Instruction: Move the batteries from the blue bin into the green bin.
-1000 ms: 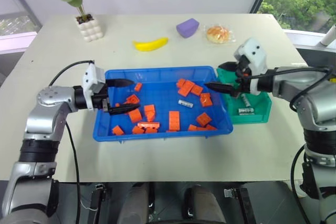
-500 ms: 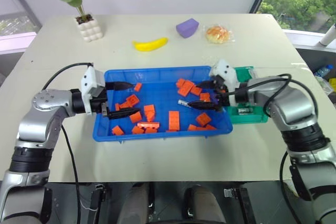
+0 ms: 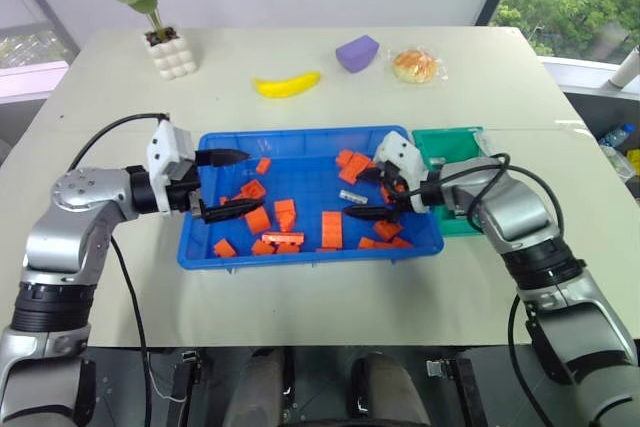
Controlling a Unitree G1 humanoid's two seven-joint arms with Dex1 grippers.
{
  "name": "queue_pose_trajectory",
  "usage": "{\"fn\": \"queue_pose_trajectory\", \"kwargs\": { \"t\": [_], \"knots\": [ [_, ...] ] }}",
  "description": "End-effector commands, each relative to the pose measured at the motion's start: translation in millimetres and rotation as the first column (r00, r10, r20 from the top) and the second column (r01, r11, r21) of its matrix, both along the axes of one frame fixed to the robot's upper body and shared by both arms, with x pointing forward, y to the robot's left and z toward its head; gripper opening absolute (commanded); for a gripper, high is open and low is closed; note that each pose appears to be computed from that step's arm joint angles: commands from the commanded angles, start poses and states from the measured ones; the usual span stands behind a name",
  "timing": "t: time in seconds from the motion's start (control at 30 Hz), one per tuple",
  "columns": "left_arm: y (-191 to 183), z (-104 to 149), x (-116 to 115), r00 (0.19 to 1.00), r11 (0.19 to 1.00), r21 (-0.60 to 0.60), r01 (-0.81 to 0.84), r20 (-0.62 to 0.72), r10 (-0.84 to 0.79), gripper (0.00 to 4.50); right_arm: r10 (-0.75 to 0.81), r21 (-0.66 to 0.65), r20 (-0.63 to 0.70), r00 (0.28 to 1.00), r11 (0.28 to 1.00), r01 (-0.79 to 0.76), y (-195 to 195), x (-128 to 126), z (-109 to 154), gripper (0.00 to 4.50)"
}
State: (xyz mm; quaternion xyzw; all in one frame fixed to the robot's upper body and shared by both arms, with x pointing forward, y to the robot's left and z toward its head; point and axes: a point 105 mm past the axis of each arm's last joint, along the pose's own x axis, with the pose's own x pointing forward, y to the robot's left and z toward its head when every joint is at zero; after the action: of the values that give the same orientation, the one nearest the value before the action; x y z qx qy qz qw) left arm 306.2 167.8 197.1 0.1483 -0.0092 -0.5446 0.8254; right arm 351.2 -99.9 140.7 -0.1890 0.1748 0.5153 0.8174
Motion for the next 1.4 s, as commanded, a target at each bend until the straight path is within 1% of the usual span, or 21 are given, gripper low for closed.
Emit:
{"fn": "queue_pose_trajectory", "kwargs": {
  "t": [0.03,0.17,0.2,0.27,0.5,0.53,0.83,0.93,1.0,1.03,1.07,1.1,1.13,1.3,1.4],
  "knots": [
    [1,14,-5,0.998,1.000,-0.016,0.003,0.056,-0.002,4.50,0.021,0.001,0.030,0.999,1.000,-0.021,3,1,2,4.42],
    [1,15,-4,0.998,1.000,-0.018,-0.002,0.063,0.003,4.50,0.027,-0.013,0.017,1.000,1.000,-0.027,3,0,-7,4.42],
    [1,16,-4,0.998,1.000,-0.018,-0.002,0.065,0.003,4.50,0.027,-0.019,0.015,1.000,0.999,-0.027,4,1,-9,4.18],
    [1,17,-4,0.998,1.000,-0.017,-0.003,0.068,0.004,4.50,0.027,-0.029,0.015,1.000,0.999,-0.026,4,2,-12,3.52],
    [0,22,-5,0.996,1.000,-0.015,-0.001,0.084,0.003,4.50,0.036,-0.049,0.017,0.999,0.998,-0.035,5,5,-13,0.09],
    [0,23,-5,0.996,1.000,-0.015,-0.002,0.086,0.004,4.50,0.037,-0.050,0.020,0.999,0.998,-0.035,5,5,-12,0.04],
    [3,22,-4,0.996,1.000,-0.018,-0.015,0.092,0.016,4.50,0.027,-0.051,0.057,0.998,0.998,-0.024,4,9,-7,0.04],
    [4,21,-3,0.996,1.000,-0.019,-0.019,0.090,0.021,4.50,0.002,-0.025,0.088,0.996,1.000,0.000,3,13,5,0.76],
    [3,20,-4,0.996,1.000,-0.020,-0.020,0.089,0.021,4.50,-0.003,-0.016,0.109,0.994,1.000,0.005,3,14,11,1.55],
    [3,20,-4,0.996,1.000,-0.020,-0.020,0.088,0.022,4.50,-0.004,-0.012,0.116,0.993,1.000,0.005,4,14,14,2.15],
    [3,20,-4,0.996,1.000,-0.020,-0.020,0.088,0.022,4.50,-0.001,-0.010,0.123,0.992,1.000,0.002,4,14,17,2.51],
    [3,20,-4,0.996,1.000,-0.020,-0.020,0.088,0.022,4.50,0.002,-0.007,0.124,0.992,1.000,-0.001,4,13,20,3.11],
    [3,20,-4,0.996,1.000,-0.021,-0.021,0.087,0.022,4.50,0.006,-0.007,0.123,0.992,1.000,-0.005,4,12,22,3.47],
    [3,20,-3,0.996,1.000,-0.020,-0.022,0.088,0.024,4.50,0.024,-0.012,0.124,0.992,1.000,-0.023,1,9,28,3.47],
    [3,20,-2,0.996,1.000,-0.021,-0.022,0.088,0.024,4.50,0.040,-0.031,0.110,0.993,0.999,-0.037,-2,7,25,3.47]
  ]
}}
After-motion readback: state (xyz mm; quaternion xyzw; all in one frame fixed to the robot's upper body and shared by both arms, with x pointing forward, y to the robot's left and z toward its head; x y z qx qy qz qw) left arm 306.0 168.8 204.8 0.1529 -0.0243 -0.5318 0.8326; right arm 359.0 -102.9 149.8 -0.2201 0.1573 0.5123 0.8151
